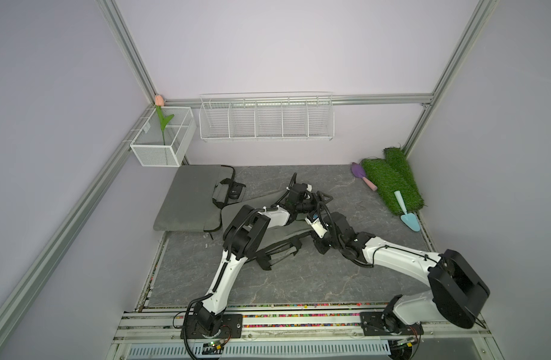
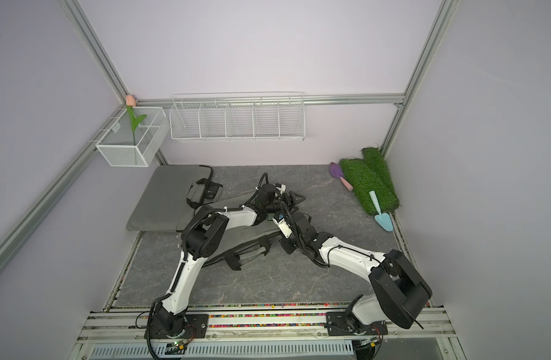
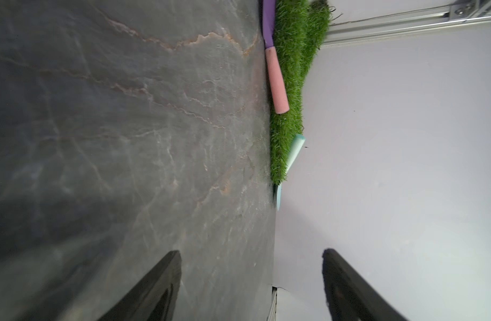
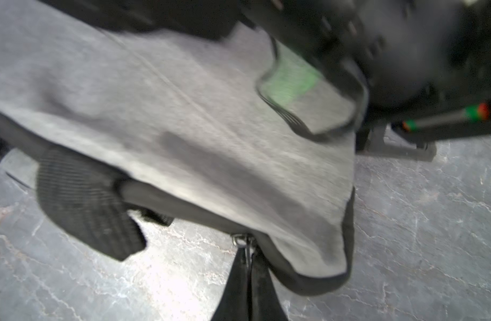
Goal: Put the mouse into the laptop bag
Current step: Zip the zipper on the zippered laptop bag.
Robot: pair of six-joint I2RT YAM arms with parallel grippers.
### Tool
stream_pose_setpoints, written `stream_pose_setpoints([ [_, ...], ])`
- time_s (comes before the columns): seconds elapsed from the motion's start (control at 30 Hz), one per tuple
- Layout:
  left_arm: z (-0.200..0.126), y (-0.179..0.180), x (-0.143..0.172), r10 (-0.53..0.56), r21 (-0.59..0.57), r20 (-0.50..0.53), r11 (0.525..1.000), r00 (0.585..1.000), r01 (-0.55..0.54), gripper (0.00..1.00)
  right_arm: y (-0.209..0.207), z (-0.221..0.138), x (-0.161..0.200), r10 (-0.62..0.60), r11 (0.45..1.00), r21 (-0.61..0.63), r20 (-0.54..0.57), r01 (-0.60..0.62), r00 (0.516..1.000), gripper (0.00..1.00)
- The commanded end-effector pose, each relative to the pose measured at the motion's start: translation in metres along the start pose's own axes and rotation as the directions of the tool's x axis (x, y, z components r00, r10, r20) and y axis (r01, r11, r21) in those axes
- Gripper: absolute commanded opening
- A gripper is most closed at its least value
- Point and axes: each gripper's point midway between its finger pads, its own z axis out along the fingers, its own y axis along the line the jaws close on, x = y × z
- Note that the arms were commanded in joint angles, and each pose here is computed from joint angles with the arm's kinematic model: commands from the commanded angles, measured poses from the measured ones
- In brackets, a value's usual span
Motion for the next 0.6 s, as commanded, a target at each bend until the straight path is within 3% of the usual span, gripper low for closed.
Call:
stream_pose_setpoints([
  [0.0, -0.044, -0.032, -0.029, 0.047, -0.007, 0.071, 0.999, 0.996, -0.047, 0.81, -0.035, -0.003, 0.01, 0.09, 0.992, 0.09, -0.018, -0.088, 0.996, 0.07],
  [0.17, -0.052, -0.052, -0.031, 0.064, -0.004, 0.057, 0.998, 0.996, -0.063, 0.81, -0.035, -0.002, 0.01, 0.093, 0.993, 0.067, 0.0, -0.093, 0.996, 0.07],
  [0.37, -0.08, -0.048, -0.031, 0.098, -0.13, 0.098, 0.988, 0.99, -0.085, 0.81, -0.06, 0.004, 0.006, 0.148, 0.987, 0.064, 0.004, -0.148, 0.989, 0.06],
  [0.5, -0.091, -0.056, -0.041, 0.112, -0.158, 0.106, 0.983, 0.988, -0.095, 0.87, -0.073, 0.016, 0.004, 0.177, 0.982, 0.064, -0.012, -0.176, 0.984, 0.07],
  [0.57, -0.092, -0.061, -0.048, 0.103, -0.143, 0.106, 0.986, 0.989, -0.087, 1.0, -0.075, 0.02, 0.003, 0.18, 0.982, 0.068, -0.026, -0.178, 0.983, 0.07],
])
